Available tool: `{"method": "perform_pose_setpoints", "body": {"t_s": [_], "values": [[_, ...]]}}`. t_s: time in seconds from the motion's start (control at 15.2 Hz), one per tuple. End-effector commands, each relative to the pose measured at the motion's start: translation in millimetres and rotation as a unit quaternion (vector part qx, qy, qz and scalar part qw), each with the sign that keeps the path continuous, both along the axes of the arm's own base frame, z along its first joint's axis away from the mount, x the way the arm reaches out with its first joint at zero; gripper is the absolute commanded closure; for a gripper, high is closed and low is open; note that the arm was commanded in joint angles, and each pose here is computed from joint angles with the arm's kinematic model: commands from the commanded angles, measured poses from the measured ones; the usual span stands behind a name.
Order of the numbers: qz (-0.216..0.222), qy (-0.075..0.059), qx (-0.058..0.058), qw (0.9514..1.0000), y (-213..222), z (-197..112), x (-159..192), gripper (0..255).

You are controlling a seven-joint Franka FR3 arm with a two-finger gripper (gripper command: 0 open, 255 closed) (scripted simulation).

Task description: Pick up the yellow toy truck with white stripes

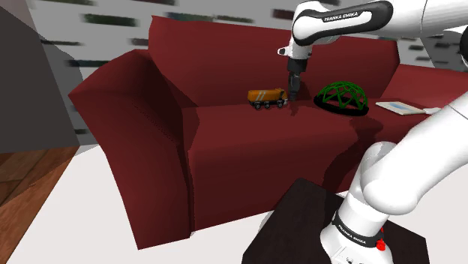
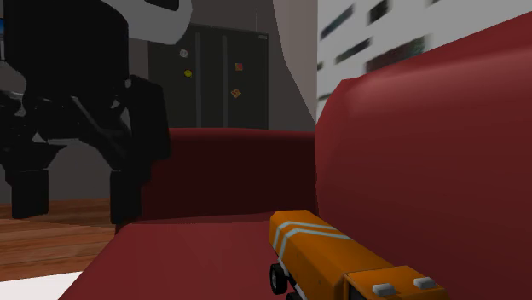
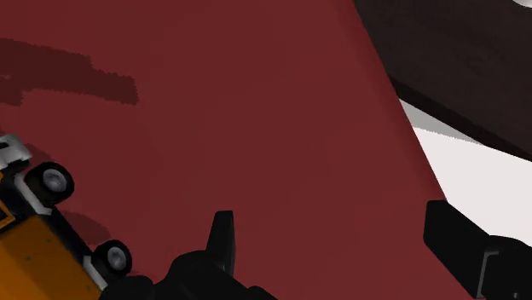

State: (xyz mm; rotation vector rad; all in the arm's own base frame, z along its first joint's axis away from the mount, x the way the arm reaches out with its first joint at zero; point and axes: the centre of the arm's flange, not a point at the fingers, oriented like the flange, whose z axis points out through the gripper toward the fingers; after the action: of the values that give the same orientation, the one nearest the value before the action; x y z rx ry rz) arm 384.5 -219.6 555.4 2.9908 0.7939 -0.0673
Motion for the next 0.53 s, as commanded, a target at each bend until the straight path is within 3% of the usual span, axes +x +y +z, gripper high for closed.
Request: {"method": "perform_pose_setpoints", "body": {"t_s": [0.0, 0.46], "values": [[0.029, 0.004, -0.002, 0.9996, -22, -3, 16, 0], [0.122, 0.016, -0.007, 0.9924, -90, -13, 76, 0]]}}
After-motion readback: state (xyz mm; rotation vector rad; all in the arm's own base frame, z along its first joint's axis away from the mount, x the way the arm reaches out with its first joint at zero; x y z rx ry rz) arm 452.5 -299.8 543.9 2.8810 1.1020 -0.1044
